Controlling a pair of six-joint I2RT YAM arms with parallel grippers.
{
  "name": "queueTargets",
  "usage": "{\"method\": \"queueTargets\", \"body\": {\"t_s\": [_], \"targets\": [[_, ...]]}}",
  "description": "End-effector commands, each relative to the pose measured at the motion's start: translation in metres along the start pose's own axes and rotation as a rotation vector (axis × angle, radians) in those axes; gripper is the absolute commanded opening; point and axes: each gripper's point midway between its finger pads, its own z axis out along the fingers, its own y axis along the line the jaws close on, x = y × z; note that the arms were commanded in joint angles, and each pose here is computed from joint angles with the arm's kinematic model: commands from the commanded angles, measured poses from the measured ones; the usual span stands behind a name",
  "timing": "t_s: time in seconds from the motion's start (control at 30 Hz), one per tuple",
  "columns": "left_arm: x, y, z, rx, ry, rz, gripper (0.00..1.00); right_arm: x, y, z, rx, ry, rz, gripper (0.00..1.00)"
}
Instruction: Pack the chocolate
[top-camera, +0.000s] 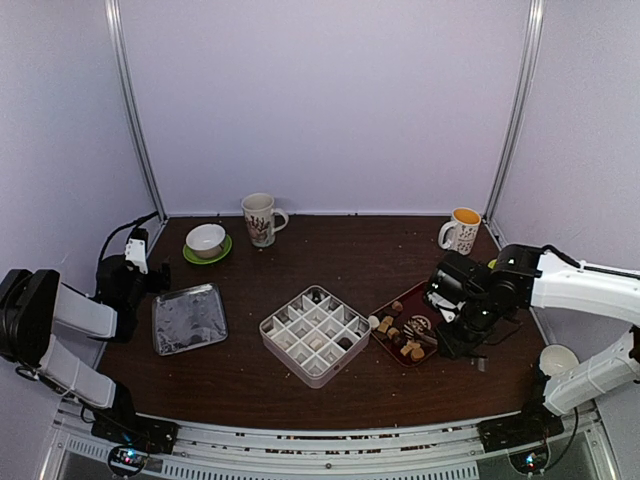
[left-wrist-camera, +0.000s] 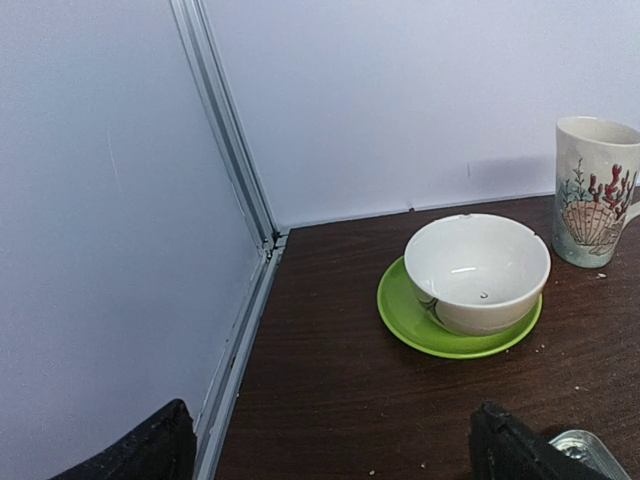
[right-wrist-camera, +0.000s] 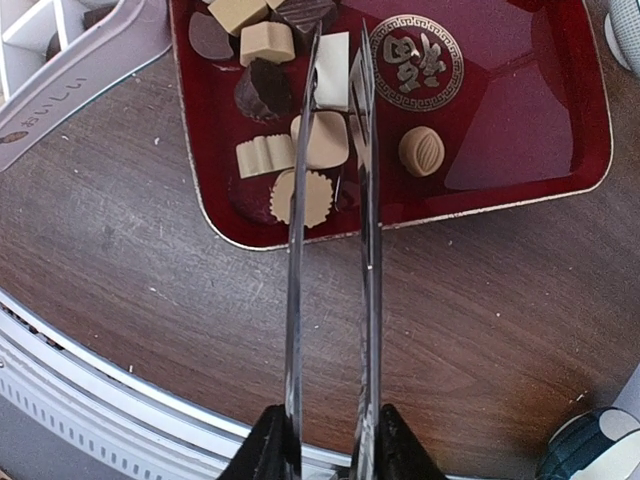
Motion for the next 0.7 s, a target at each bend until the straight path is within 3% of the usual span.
{"method": "queueTargets", "body": {"t_s": [0.0, 0.1, 0.27, 0.53, 0.67], "targets": [[-0.016, 0.006, 0.004, -0.017, -0.051, -0.016, 0.98, 0.0, -0.006, 0.006, 0.03, -0.001, 0.012, 0.31], [-0.016, 0.005, 0.004, -0.016, -0.052, -0.016, 0.98, -0.002, -0.007, 0.004, 0.038, -0.008, 0.016, 0.33], [-0.016, 0.006, 0.004, -0.017, -0.051, -0.015, 0.98, -0.01, -0.006, -0.006, 0.033, -0.037, 0.011, 0.26], [-0.016, 0.006, 0.004, -0.018, -0.052, -0.015, 0.98, -0.031, -0.007, -0.039, 0.009, -0.17, 0.008, 0.22], [-0.016, 0.005, 0.004, -0.016, -0.052, -0.016, 0.98, -0.038, 0.006, -0.055, -0.083, -0.23, -0.007, 0.21]]}}
